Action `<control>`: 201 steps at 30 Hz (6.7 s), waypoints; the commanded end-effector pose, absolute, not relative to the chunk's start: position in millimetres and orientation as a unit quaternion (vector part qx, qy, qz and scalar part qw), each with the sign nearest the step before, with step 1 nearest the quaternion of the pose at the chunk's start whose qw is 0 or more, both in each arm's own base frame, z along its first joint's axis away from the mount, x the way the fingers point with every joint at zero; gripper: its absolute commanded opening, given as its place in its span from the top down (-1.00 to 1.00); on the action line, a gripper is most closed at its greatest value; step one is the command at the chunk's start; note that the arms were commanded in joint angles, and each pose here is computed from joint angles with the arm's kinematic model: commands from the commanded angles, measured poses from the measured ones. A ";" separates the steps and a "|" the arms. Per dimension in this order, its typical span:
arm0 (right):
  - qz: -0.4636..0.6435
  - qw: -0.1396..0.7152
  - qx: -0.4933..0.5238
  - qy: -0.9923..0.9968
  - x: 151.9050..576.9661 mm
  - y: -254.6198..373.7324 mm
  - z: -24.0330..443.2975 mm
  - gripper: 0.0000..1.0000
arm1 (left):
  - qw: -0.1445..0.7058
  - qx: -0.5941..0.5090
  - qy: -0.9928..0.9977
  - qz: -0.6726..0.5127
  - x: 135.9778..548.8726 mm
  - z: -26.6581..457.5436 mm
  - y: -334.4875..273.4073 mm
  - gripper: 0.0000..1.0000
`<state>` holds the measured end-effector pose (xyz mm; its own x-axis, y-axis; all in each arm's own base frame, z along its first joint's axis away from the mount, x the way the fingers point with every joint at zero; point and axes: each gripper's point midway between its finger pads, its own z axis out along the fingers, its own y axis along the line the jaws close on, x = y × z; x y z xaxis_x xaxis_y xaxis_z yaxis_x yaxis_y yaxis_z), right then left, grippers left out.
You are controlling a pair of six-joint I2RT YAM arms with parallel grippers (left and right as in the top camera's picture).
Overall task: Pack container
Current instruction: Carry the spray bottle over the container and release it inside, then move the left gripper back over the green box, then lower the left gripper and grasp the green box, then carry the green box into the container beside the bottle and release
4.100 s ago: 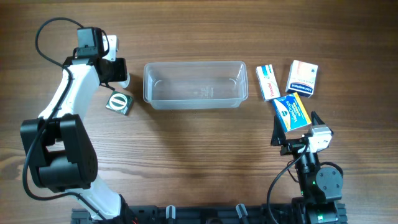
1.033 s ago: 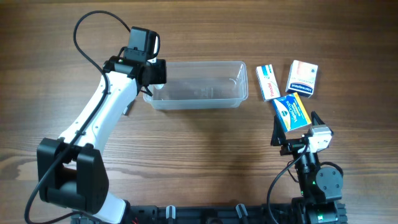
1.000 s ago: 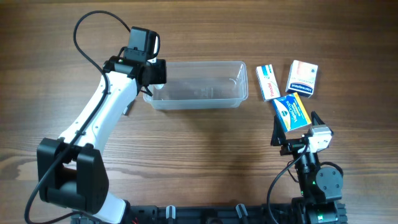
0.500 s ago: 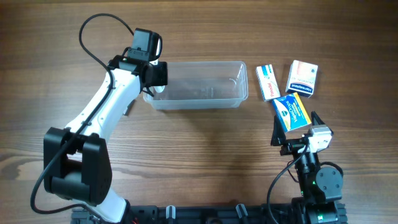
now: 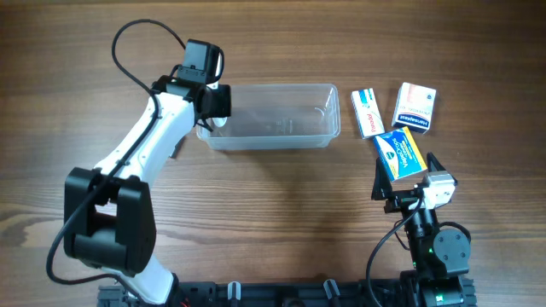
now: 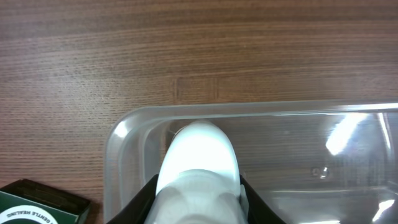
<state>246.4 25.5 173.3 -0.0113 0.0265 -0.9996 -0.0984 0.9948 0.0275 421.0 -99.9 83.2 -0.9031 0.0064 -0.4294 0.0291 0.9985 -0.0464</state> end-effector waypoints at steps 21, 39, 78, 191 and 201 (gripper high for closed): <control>0.047 0.706 -0.034 0.706 245.6 28.5 175.4 -0.99 | 0.225 0.004 0.974 -0.023 425.5 85.0 -100.3 0.07; 0.047 0.706 -0.034 0.706 245.6 28.5 175.4 -0.99 | 0.255 0.003 0.966 -0.031 427.7 110.1 -100.6 -0.11; 0.047 0.706 -0.034 0.706 245.6 28.4 175.4 -1.00 | 0.197 -0.053 0.978 0.047 380.8 133.7 61.9 -0.84; 0.047 0.706 -0.034 0.706 245.6 28.4 175.4 -0.99 | 0.259 0.134 0.957 0.005 398.7 96.9 34.8 -0.10; 0.047 0.706 -0.034 0.706 245.6 28.4 175.4 -0.99 | 0.431 0.050 0.901 -0.025 399.0 224.8 0.8 0.02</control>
